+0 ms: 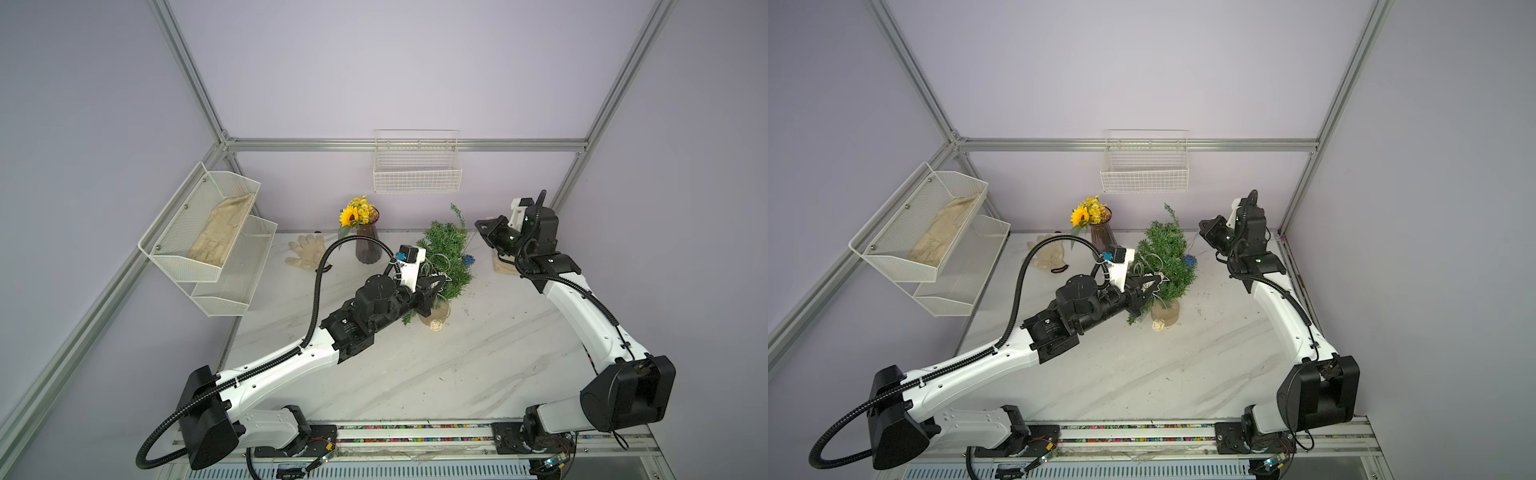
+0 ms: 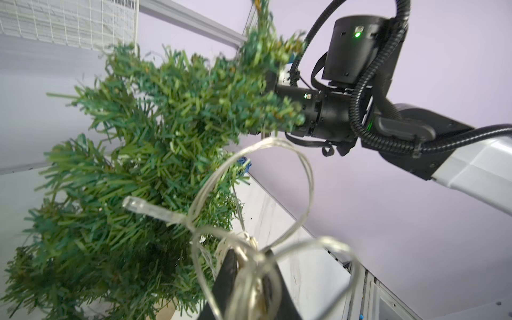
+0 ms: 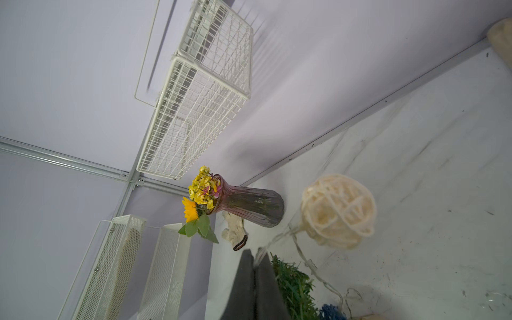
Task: Remove string lights from the small christmas tree
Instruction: Remove the light string from the Christmas tree.
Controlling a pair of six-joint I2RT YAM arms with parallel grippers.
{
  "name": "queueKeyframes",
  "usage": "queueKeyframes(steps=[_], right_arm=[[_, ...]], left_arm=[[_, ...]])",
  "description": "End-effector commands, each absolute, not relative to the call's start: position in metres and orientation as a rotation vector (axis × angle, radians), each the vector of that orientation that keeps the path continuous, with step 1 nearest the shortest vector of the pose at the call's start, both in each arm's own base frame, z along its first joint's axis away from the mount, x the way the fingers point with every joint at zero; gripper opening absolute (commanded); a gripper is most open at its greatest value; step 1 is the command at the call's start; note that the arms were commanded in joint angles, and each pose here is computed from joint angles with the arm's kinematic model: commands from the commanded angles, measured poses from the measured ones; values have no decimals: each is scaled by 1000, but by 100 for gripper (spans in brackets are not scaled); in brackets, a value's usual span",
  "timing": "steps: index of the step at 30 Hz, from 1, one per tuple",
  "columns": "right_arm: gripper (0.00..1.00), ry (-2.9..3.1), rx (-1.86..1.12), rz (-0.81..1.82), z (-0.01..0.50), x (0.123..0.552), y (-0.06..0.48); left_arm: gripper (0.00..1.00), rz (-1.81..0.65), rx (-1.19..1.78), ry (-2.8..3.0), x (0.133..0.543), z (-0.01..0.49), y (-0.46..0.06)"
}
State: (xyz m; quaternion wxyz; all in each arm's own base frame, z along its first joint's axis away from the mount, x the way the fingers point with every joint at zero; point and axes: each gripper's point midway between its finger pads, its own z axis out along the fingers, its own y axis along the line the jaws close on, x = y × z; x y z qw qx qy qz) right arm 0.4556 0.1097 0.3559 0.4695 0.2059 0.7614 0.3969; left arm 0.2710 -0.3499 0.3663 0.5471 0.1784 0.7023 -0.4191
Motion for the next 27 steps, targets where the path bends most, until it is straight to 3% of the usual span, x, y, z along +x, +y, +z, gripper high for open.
queueKeyframes(steps=[1, 16, 27], right_arm=[[0, 1736, 467, 995, 400, 453, 100], [0, 1601, 170, 1040, 446, 390, 114], [0, 1444, -20, 1062, 499, 371, 125]], left_arm=[[2, -1047, 428, 1485, 260, 439, -345], [6, -1013, 598, 1457, 245, 464, -353], [4, -966, 637, 1413, 240, 500, -347]])
